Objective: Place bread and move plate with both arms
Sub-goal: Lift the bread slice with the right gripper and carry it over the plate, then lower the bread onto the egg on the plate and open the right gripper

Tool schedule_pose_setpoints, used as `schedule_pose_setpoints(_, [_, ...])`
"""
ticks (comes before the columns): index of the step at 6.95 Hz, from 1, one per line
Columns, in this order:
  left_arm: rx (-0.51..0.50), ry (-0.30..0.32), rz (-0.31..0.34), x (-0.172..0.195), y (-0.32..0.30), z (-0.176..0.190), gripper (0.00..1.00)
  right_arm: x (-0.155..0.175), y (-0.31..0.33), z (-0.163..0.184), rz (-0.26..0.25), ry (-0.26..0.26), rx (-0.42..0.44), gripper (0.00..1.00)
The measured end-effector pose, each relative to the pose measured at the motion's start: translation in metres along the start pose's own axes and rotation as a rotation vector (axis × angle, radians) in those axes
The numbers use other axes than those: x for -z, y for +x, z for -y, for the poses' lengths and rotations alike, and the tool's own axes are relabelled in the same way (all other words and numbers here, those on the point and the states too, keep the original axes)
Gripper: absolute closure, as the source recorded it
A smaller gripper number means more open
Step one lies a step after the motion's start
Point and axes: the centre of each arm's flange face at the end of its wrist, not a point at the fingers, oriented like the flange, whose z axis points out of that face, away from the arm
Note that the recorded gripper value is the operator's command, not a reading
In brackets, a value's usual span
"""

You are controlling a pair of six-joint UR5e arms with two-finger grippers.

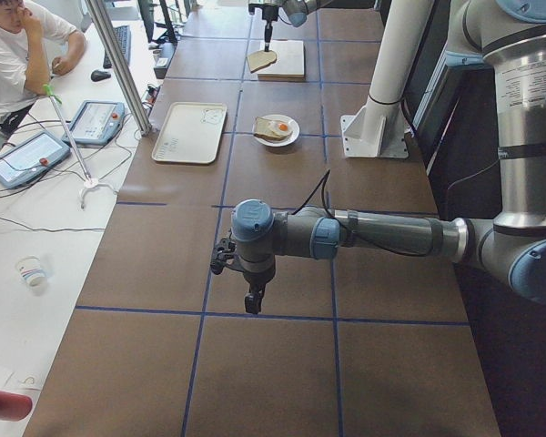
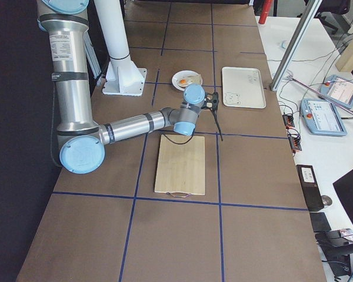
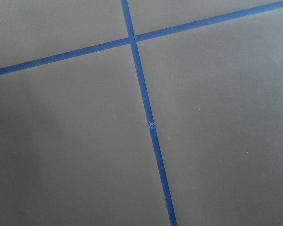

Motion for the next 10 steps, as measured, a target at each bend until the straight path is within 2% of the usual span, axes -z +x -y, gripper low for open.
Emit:
schedule_pose_setpoints(1, [0.0, 0.0, 0.0, 0.0, 0.0, 0.0, 0.0, -0.031, -0.045, 0.003, 0.014, 0.017, -0.03, 1.0])
schedule_pose_setpoints(3, [0.0, -0.001, 0.0, 0.0, 0.0, 0.0, 0.0, -0.097, -0.125, -0.016, 0.027, 0.065, -0.08, 1.0])
schedule_pose_setpoints(6, [0.0, -0.001, 0.0, 0.0, 0.0, 0.0, 0.0, -0.194, -0.203, -0.085, -0.013, 0.153, -0.093, 1.0])
schedule_pose_setpoints(8, [0.001, -0.001, 0.0, -0.001, 0.0, 0.0, 0.0, -0.224, -0.214, -0.118, -0.032, 0.167, -0.081, 1.0])
schedule_pose_setpoints(10, [0.001, -0.001, 0.0, -0.001, -0.001, 0.0, 0.0, -0.23, -0.207, -0.129, -0.046, 0.163, -0.079, 1.0])
